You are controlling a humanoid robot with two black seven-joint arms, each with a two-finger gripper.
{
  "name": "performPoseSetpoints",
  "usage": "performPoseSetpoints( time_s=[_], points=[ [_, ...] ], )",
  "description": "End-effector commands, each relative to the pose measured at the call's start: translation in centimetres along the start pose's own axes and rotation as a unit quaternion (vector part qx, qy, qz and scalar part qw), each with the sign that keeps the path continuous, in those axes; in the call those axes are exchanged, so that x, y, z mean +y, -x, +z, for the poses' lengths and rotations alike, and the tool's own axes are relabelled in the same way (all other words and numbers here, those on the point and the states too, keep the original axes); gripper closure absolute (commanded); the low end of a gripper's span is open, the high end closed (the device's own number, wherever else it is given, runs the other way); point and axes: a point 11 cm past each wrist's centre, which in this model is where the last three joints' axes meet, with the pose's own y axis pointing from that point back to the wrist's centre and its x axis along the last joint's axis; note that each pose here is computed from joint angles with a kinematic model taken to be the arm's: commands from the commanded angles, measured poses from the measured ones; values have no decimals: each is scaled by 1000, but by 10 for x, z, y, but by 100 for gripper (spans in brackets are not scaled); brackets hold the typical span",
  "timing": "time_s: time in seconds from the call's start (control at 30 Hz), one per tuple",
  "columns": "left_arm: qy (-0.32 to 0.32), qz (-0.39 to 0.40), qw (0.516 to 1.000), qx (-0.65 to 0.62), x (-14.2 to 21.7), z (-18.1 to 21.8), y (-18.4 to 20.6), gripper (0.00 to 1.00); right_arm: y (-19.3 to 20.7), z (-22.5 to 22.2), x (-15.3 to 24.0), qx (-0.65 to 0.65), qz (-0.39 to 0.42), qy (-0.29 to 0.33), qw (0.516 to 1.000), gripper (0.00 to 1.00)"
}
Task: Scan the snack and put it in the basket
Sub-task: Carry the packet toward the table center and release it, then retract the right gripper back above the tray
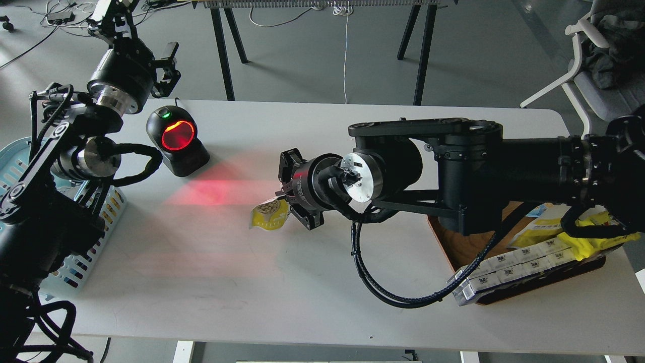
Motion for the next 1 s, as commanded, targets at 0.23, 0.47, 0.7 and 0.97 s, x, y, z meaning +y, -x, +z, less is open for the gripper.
performPoseSetpoints(
  time_s=[0.23,0.47,0.7,0.97],
  points=[
    [0,1,1000,-2,0,1,-1,0,-10,-6,2,0,13,-9,1000,67],
    [-2,6,1000,-2,-1,2,-5,0,-37,-29,17,2,46,-46,998,7],
    [1,24,1000,-19,0,18,-24,0,-58,-58,63,-8,52,-95,994,4],
    [22,41,995,-84,8,67,-53,0,-102,-81,124,-57,62,-161,983,4]
  ],
)
